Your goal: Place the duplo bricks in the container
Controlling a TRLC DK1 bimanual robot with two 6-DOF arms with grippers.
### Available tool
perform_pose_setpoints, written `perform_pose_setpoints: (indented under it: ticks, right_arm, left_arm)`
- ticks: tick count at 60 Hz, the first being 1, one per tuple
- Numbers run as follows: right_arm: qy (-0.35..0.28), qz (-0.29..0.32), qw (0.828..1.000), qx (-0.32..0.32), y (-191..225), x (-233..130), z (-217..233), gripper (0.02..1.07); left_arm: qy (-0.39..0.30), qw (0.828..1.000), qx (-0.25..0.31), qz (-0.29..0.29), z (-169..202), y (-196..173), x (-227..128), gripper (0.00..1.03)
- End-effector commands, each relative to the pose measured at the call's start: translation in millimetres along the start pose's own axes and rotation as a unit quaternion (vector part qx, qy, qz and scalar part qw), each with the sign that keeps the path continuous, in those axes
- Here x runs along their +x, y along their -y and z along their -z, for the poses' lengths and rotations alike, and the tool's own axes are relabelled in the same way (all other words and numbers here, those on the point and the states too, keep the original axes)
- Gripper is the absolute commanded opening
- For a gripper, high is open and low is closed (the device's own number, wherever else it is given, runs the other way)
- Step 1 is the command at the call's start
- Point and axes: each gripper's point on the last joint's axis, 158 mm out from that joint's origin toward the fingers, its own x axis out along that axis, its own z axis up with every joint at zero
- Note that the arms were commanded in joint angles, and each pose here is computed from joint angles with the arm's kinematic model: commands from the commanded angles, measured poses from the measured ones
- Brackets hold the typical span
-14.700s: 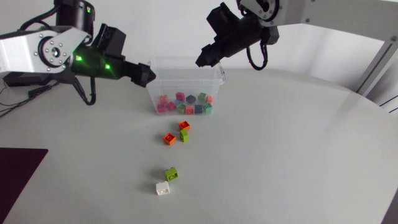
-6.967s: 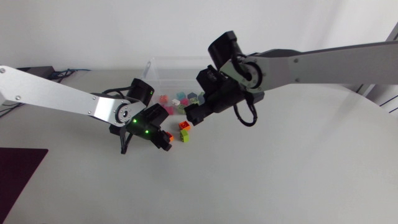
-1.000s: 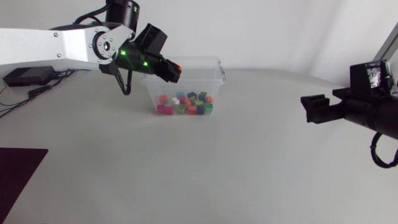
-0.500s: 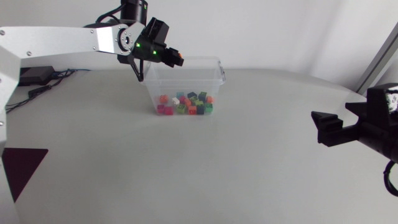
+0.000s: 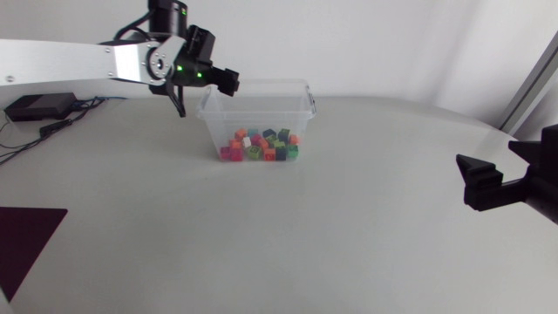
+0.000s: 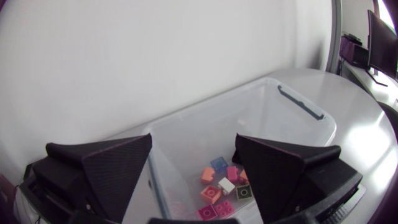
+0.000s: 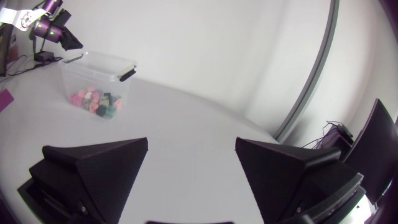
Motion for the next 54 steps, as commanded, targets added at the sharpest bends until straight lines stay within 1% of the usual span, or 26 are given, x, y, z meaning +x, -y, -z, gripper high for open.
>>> perform_pose_setpoints:
  ticks: [1,8,14,25,34,41,54]
  right_arm:
    - [-0.008,0.01,1.0,-0.017,2.0,1.2,16.7,1.03]
    - [0.013,0.014,1.0,-0.019,1.0,-7.4,16.8,1.03]
    - [0.022,0.018,0.999,-0.02,0.6,-11.7,18.7,1.03]
    - [0.032,0.023,0.999,-0.017,-0.3,-16.2,23.7,1.03]
    - [0.042,0.025,0.999,-0.016,-2.3,-19.3,28.6,1.03]
    - [0.056,0.03,0.998,-0.016,-2.1,-22.6,28.5,1.03]
    - [0.067,0.032,0.997,-0.019,-5.9,-16.7,36.9,1.03]
  left_arm:
    - [0.043,0.999,-0.009,-0.026,-23.6,-17.5,-42.2,0.98]
    - [0.076,0.996,-0.013,-0.051,-26.8,-35.7,-89.3,0.98]
    - [0.089,0.994,-0.016,-0.065,-22.0,-43.6,-115.9,0.98]
    - [0.105,0.99,0.005,-0.095,6.1,-49.8,-167.5,0.98]
    - [0.117,0.987,0.006,-0.113,22.6,-52.3,-203.0,0.98]
    - [0.126,0.984,0.005,-0.124,34.9,-53.0,-223.6,0.98]
    - [0.153,0.979,0.005,-0.136,54.0,-44.2,-258.4,0.98]
